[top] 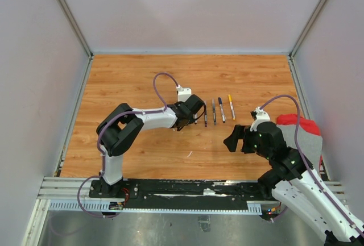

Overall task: Insert the pens into the pen caps
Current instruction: Place the pen at the center of the board.

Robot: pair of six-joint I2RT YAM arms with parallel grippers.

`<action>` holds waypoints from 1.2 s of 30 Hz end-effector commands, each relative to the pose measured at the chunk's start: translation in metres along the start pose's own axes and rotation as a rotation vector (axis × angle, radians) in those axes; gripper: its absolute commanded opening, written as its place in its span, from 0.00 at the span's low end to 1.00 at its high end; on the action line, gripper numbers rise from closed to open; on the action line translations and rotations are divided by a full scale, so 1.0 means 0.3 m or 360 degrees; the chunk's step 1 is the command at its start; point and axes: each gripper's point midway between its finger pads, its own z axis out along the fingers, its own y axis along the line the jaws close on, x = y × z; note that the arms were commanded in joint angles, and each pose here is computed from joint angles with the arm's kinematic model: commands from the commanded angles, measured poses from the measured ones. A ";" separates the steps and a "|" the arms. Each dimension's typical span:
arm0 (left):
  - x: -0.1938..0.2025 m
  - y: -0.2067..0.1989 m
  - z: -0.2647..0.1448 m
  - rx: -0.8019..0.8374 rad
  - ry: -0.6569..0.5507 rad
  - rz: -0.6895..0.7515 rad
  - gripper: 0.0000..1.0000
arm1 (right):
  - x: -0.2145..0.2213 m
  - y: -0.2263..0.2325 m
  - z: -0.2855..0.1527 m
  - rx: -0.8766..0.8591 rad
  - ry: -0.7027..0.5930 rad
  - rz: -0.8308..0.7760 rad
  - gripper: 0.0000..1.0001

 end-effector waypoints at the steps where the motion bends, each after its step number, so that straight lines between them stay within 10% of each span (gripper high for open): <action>1: -0.016 0.003 0.023 -0.0018 -0.0024 -0.0015 0.27 | 0.013 0.003 0.000 -0.0016 0.0020 0.0041 0.96; 12: -0.019 0.001 0.018 0.0002 -0.0024 -0.0036 0.18 | 0.014 0.012 -0.005 -0.0036 0.0015 0.0073 0.96; 32: -0.370 0.025 -0.416 0.0403 -0.0513 -0.0085 0.57 | -0.072 -0.035 -0.053 0.0162 -0.0086 0.0075 0.98; 36: -0.408 0.113 -0.550 0.0450 -0.0651 -0.0099 0.80 | -0.120 -0.047 -0.077 0.0222 -0.0136 0.0017 0.98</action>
